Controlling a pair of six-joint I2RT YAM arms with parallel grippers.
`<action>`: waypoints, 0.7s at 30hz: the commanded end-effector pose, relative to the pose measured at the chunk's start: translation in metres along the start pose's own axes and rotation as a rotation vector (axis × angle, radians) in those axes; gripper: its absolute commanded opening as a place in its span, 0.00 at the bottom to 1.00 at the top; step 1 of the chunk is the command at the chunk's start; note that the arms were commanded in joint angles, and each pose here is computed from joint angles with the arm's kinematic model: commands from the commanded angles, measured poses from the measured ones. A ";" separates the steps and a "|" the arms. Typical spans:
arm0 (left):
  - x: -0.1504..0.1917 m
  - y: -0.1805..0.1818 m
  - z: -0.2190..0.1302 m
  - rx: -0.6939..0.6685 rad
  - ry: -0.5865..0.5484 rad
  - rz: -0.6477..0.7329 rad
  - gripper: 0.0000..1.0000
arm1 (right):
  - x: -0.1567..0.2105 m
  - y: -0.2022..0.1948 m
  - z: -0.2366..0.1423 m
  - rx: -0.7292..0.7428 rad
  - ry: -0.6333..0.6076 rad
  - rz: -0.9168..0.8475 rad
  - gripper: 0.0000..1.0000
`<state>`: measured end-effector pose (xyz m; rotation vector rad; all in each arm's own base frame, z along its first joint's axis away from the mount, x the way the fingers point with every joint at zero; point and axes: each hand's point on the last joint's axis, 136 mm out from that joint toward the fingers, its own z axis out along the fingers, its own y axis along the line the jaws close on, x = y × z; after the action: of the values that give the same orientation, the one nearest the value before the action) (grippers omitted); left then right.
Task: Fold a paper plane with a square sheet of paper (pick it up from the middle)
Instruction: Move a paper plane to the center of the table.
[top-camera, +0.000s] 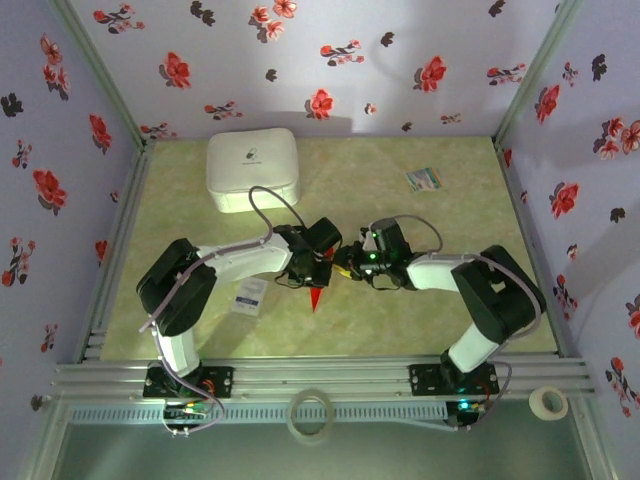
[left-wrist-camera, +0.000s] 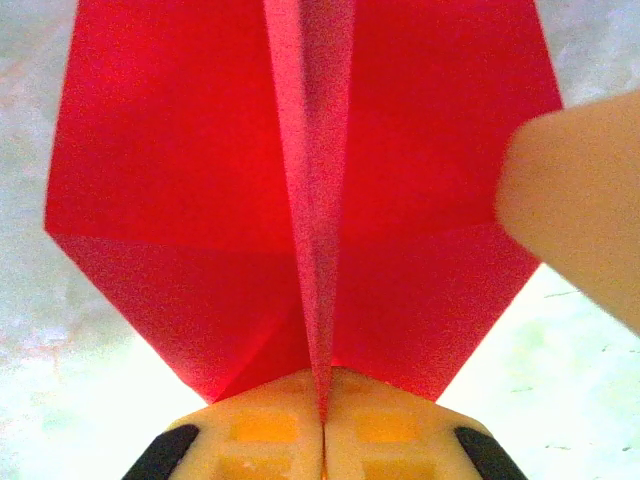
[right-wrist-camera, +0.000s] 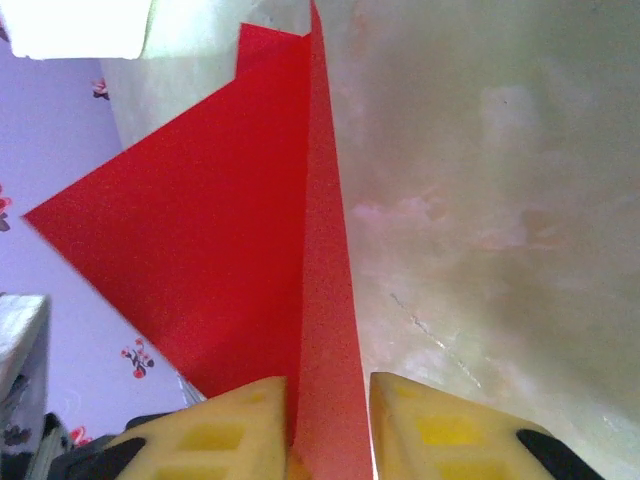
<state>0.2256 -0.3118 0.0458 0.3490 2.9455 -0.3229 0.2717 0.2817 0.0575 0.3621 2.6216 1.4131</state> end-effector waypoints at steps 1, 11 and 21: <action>0.007 0.001 0.007 -0.008 0.021 0.004 0.08 | 0.003 0.001 0.004 0.002 0.022 -0.021 0.23; -0.001 0.001 0.002 -0.018 -0.016 0.051 0.20 | 0.007 -0.009 0.003 0.032 0.030 -0.010 0.01; -0.014 -0.001 -0.016 -0.001 -0.107 0.062 0.30 | 0.007 -0.012 0.003 0.046 0.031 -0.003 0.00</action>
<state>0.2316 -0.3127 0.0480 0.3909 2.8942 -0.3159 0.2672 0.2796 0.0484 0.3585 2.6595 1.3865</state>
